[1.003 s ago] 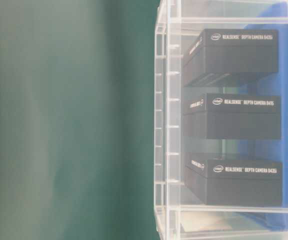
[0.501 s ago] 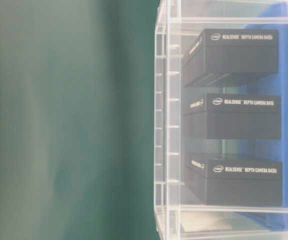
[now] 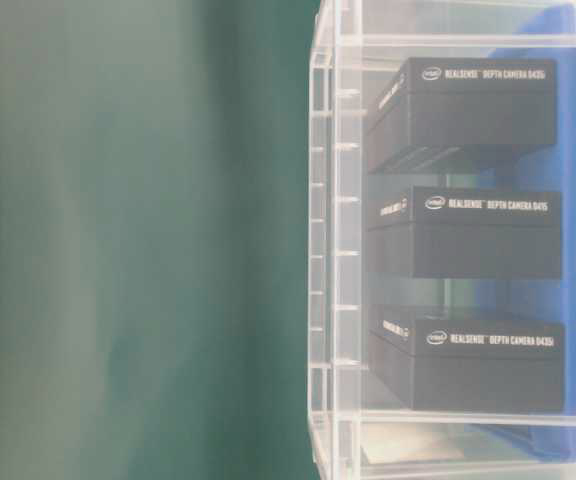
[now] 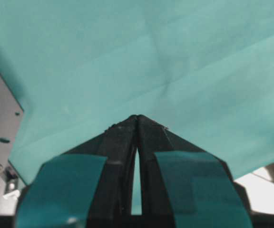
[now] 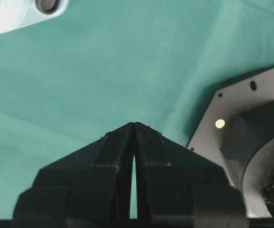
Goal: Take out the box from the case.
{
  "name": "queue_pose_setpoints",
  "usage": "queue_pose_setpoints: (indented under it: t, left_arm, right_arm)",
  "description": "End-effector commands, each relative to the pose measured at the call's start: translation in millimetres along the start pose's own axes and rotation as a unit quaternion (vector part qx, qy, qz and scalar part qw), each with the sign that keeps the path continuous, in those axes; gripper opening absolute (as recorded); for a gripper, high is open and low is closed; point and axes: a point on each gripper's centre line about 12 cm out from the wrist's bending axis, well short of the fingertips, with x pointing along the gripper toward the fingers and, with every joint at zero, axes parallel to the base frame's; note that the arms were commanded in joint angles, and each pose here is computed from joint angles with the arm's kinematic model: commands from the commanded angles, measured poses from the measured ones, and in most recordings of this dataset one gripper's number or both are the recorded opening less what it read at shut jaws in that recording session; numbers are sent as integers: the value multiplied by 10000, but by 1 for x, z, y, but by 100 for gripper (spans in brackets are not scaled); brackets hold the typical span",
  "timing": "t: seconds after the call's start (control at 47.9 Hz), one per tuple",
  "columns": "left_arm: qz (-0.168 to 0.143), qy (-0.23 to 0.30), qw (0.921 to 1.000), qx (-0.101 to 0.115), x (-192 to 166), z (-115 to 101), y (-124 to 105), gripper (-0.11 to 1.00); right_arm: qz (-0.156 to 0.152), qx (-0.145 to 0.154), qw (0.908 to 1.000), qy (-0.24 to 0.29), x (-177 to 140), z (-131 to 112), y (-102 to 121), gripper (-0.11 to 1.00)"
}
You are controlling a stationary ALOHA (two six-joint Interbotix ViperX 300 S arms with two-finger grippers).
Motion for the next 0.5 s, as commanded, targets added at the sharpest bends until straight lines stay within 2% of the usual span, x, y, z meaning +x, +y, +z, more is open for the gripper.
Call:
queue_pose_setpoints:
  t: [0.0, 0.125, 0.209, 0.313, 0.48]
  left_arm:
    - [-54, -54, 10000, -20, -5, 3, -5, 1]
    - [-3, -119, 9999, -50, -4, 7, -5, 1]
    - [87, -266, 9995, -171, -4, 16, -1, 1]
    - [207, -397, 9983, -386, -5, 28, 7, 1]
    - [374, -543, 9969, -439, -5, 48, 16, 1]
  right_arm:
    - [76, 15, 10000, -49, -6, 2, 4, 0]
    - [22, 39, 10000, -81, -4, 5, 7, 0]
    - [-28, 127, 9998, -141, -2, 12, 7, 0]
    - [-112, 203, 9995, -212, 1, 28, 3, 0]
    - [-150, 224, 9991, -323, 6, 55, -5, 0]
